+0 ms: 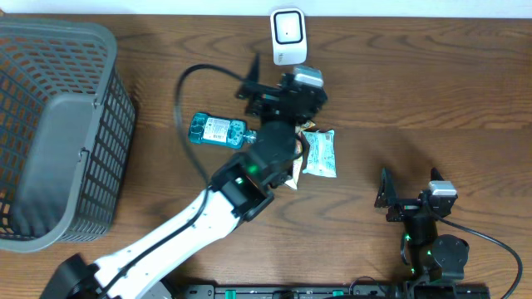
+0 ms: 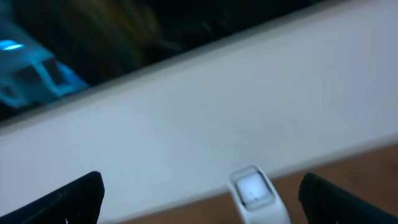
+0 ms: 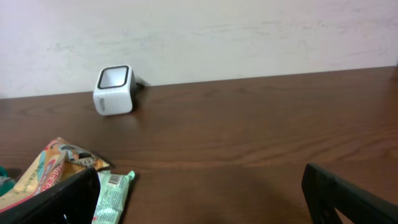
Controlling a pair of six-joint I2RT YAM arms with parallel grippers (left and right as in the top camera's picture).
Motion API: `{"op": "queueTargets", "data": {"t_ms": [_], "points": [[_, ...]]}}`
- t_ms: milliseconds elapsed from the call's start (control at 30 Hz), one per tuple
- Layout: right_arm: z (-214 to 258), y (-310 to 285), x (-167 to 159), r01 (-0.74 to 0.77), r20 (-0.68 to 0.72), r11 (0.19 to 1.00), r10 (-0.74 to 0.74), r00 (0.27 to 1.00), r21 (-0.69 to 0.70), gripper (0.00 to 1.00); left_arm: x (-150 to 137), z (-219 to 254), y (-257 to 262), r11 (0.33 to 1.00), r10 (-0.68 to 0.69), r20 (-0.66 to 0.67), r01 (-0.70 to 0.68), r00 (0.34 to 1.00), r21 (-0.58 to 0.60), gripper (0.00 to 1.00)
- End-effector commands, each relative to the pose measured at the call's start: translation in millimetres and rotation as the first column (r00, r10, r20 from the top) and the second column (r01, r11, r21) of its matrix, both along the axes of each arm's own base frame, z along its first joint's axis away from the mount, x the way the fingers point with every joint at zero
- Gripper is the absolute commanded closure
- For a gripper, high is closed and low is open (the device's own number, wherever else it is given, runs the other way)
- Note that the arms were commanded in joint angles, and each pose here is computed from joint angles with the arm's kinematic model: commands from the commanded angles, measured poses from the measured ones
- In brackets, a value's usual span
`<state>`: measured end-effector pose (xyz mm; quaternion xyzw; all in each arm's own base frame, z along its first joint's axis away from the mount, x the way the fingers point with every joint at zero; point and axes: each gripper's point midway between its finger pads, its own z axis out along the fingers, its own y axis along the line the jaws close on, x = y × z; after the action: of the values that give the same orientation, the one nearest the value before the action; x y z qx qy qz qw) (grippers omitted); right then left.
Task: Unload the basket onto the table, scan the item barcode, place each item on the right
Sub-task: 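Release the green pack onto the table beside the snack bag, then withdraw the left gripper back toward the basket side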
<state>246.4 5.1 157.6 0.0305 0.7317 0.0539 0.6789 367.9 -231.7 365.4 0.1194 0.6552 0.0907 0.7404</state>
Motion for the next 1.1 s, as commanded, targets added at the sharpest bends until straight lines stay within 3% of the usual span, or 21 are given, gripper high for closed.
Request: {"op": "queueTargets", "data": {"t_ms": [0, 100, 200, 333, 467, 567, 633, 733, 767, 833, 1067], "points": [[0, -2, 0, 0.009, 0.001, 1.0, -0.009, 1.0, -0.007, 0.01, -11, 42, 30, 0.988, 0.115, 0.096, -0.124, 0.989, 0.095, 0.0], [0, -2, 0, 0.009, 0.0, 1.0, -0.009, 1.0, -0.007, 0.01, -23, 69, 42, 0.979, 0.139, 0.168, -0.161, 0.976, 0.124, 0.0], [0, -2, 0, 0.009, 0.0, 1.0, -0.009, 1.0, -0.007, 0.01, -30, 83, 50, 0.95, 0.159, 0.214, -0.208, 0.964, 0.231, 0.0], [0, -2, 0, 0.009, 0.0, 1.0, -0.009, 1.0, -0.007, 0.01, -30, 86, 53, 0.889, 0.175, 0.235, -0.256, 0.956, 0.38, 0.0], [0, -2, 0, 0.009, 0.001, 1.0, -0.009, 1.0, -0.007, 0.01, -22, 76, 52, 0.863, 0.159, 0.211, -0.239, 0.964, 0.445, 0.0], [0, -2, 0, 0.009, 0.0, 1.0, -0.009, 1.0, -0.007, 0.01, -5, 37, 45, 0.776, 0.105, 0.095, -0.141, 0.99, 0.615, 0.0], [0, -2, 0, 0.009, 0.0, 1.0, -0.009, 1.0, -0.007, 0.01, 5, -9, 44, 0.667, 0.054, -0.06, 0.008, 0.997, 0.745, 0.0], [0, -2, 0, 0.009, 0.0, 1.0, -0.009, 1.0, -0.007, 0.01, 6, -66, 50, 0.548, -0.021, -0.273, 0.239, 0.962, 0.802, 0.0], [0, -2, 0, 0.009, 0.001, 1.0, -0.009, 1.0, -0.007, 0.01, 6, -72, 53, 0.548, -0.033, -0.302, 0.27, 0.953, 0.792, 0.0], [0, -2, 0, 0.009, 0.0, 1.0, -0.009, 1.0, -0.007, 0.01, 9, -73, 59, 0.615, -0.041, -0.319, 0.276, 0.947, 0.739, 0.0], [0, -2, 0, 0.009, 0.001, 1.0, -0.009, 1.0, -0.007, 0.01, -8, -41, 69, 0.768, -0.087, -0.281, 0.244, 0.956, 0.592, 0.0]]}}
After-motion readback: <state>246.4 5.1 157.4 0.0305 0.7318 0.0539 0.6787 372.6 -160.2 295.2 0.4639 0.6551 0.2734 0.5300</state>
